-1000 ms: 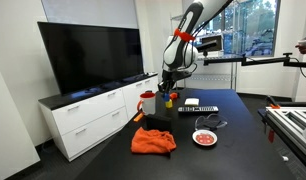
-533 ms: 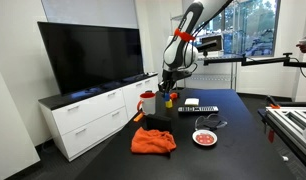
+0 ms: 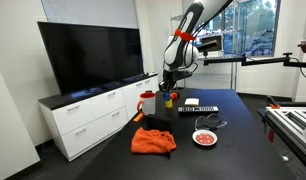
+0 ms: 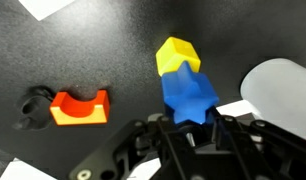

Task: Put the blue block on the yellow block

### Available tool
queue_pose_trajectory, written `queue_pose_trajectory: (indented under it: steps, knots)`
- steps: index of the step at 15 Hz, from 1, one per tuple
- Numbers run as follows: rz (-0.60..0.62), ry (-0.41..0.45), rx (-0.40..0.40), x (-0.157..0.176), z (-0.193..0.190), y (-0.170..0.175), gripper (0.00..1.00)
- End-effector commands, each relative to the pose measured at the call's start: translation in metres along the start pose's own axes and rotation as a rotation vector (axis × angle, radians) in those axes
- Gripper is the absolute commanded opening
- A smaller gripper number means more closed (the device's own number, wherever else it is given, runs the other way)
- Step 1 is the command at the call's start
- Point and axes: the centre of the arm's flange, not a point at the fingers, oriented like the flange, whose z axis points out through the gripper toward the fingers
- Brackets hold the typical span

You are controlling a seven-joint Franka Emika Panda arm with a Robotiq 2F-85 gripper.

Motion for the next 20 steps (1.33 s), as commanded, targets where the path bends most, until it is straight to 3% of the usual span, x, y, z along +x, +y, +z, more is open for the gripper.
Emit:
queue_pose_trajectory:
  steps: [1,20]
  knots:
    - [-0.007,0.008,0.002,0.0028,-0.0117,-0.0007,0.08]
    - [-0.001,-0.013,0.000,-0.0029,-0.0176,0.0051,0.08]
